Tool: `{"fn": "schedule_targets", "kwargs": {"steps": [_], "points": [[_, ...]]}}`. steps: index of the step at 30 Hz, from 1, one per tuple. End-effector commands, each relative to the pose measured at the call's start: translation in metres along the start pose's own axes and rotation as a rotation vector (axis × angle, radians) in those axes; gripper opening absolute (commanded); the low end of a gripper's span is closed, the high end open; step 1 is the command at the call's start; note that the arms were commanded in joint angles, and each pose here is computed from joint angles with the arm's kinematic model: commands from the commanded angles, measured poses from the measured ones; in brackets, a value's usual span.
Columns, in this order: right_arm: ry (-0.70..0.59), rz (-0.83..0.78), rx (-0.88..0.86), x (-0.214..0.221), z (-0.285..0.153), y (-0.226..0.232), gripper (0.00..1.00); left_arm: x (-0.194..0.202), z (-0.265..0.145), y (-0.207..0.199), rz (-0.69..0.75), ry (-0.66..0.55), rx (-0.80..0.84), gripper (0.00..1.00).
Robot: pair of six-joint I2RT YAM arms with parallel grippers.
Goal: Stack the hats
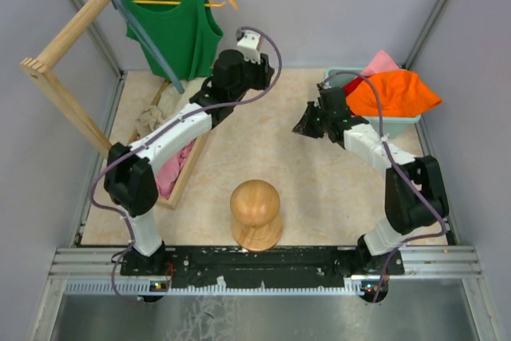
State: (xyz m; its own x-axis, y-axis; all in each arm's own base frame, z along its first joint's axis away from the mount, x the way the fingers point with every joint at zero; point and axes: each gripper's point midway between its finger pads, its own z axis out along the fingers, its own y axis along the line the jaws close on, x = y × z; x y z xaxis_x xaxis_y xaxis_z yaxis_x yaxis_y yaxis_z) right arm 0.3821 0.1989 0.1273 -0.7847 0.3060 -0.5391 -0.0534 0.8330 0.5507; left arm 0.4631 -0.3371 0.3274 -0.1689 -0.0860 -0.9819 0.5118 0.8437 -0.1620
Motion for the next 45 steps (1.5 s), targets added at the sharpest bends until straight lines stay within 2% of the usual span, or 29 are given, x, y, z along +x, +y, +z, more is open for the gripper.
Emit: {"fn": "schedule_targets", "kwargs": {"steps": [1, 5, 10, 11, 12, 19, 29, 35, 41, 45], "points": [[-0.087, -0.010, -0.013, -0.020, -0.023, -0.005, 0.00, 0.033, 0.029, 0.041, 0.131, 0.006, -0.156, 0.42], [-0.100, 0.000, 0.002, -0.022, -0.037, -0.016, 0.00, 0.062, 0.061, 0.061, 0.215, 0.031, -0.190, 0.22], [-0.111, -0.001, 0.011, -0.023, -0.049, -0.018, 0.00, 0.103, 0.100, 0.118, 0.172, 0.158, -0.255, 0.16], [-0.112, -0.004, 0.014, -0.023, -0.051, -0.018, 0.00, 0.111, 0.109, 0.130, 0.164, 0.181, -0.266, 0.10], [-0.112, -0.004, 0.017, -0.023, -0.052, -0.019, 0.00, 0.117, 0.112, 0.141, 0.154, 0.202, -0.279, 0.00], [-0.103, -0.008, 0.044, -0.028, -0.050, -0.026, 0.00, 0.174, 0.120, 0.215, 0.076, 0.322, -0.339, 0.00], [-0.071, 0.006, 0.030, -0.031, -0.034, -0.025, 0.00, 0.234, 0.114, 0.228, -0.006, 0.448, -0.302, 0.00], [-0.064, 0.019, 0.037, -0.026, -0.033, -0.027, 0.00, 0.249, 0.113, 0.219, -0.078, 0.485, -0.268, 0.00], [-0.073, 0.023, 0.043, -0.026, -0.039, -0.028, 0.00, 0.254, 0.102, 0.253, -0.047, 0.498, -0.401, 0.00], [-0.071, 0.026, 0.055, -0.024, -0.042, -0.029, 0.00, 0.264, 0.079, 0.297, -0.143, 0.535, -0.523, 0.00]]}}
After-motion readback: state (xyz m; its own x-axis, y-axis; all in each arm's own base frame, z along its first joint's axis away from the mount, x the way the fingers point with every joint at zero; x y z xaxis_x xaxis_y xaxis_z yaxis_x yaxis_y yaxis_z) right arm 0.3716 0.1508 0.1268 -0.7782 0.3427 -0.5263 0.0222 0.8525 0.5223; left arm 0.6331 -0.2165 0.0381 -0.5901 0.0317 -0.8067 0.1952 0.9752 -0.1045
